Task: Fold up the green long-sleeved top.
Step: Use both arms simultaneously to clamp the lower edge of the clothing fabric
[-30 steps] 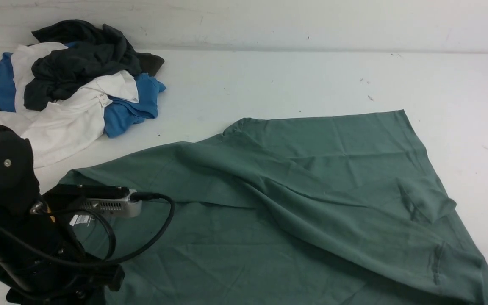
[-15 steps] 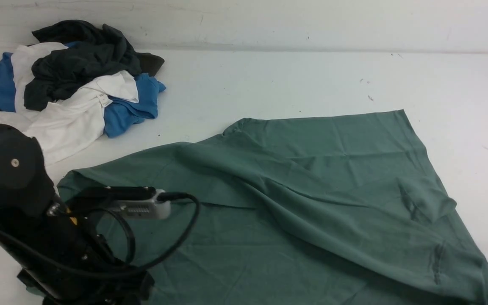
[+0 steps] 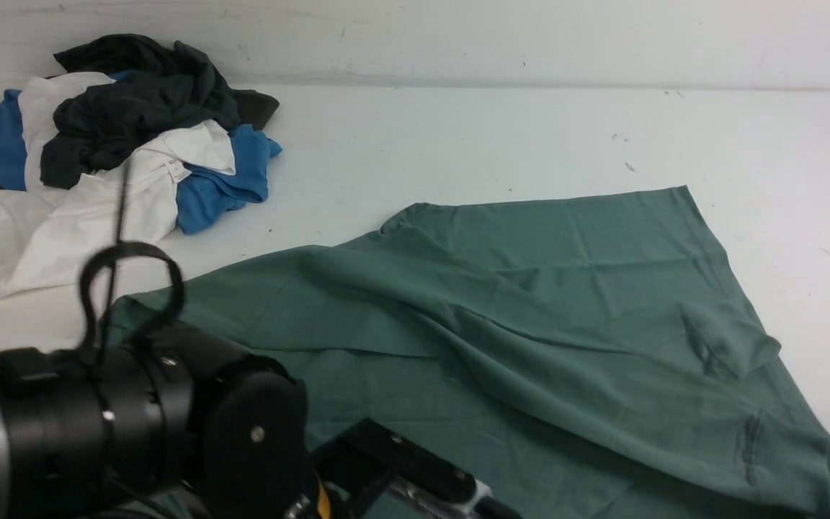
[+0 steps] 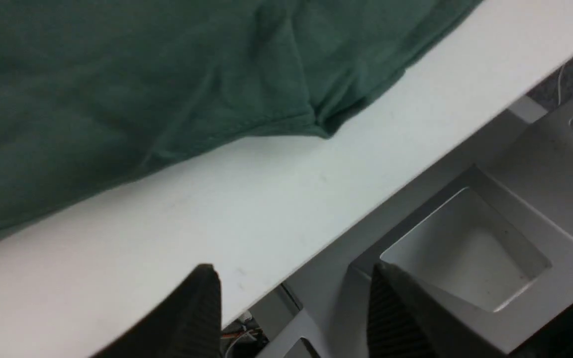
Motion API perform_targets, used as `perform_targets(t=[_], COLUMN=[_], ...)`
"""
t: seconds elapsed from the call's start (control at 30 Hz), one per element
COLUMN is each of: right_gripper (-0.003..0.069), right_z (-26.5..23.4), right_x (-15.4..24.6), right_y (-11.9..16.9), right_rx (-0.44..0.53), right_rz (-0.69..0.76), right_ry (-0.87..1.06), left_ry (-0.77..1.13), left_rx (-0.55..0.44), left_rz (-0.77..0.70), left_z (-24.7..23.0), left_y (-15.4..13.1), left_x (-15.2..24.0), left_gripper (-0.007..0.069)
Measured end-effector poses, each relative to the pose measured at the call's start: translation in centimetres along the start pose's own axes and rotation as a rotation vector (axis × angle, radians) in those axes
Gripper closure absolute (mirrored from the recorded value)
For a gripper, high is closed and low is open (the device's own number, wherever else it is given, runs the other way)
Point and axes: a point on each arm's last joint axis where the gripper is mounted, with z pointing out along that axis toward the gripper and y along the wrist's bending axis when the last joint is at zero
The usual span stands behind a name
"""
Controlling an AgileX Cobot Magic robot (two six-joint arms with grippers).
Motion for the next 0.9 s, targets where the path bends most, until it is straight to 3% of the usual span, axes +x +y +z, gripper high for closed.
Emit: perform_targets(t=[0.2,0.53,0.7,0.8,0.9], right_gripper=[0.0631,0.0632,0.0632,0.0633,0.0633], right_z=[0.0,0.0,0.0,-0.3,-1.0], right_x=[0.0,0.0,0.0,0.0,0.5], right_y=[0.0,0.1,0.1,0.1,0.1], right_rx=[-0.005,-0.009,-0.012,-0.014,-0.016], right_rz=[0.004,0.007,0.01,0.011,0.012], right_ry=[0.001,0.001,0.005,0.011,-0.004], left_ry=[-0.034,-0.072,-0.11,-0.126,-0.118], left_rx=[-0.061,-0.122,-0.136,-0.137,-0.134], left_rz=[0.117,0.171,0.19,0.194,0.193], left_z=[3.3,4.8,5.2,5.2,4.8], left_y=[-1.5,-1.0,-0.9,-0.9,-1.0], left_x=[-1.1,-2.2,-3.0,-3.2,-2.9], left_gripper=[0.0248,0.0265,0.0432,0.0578,0.0622])
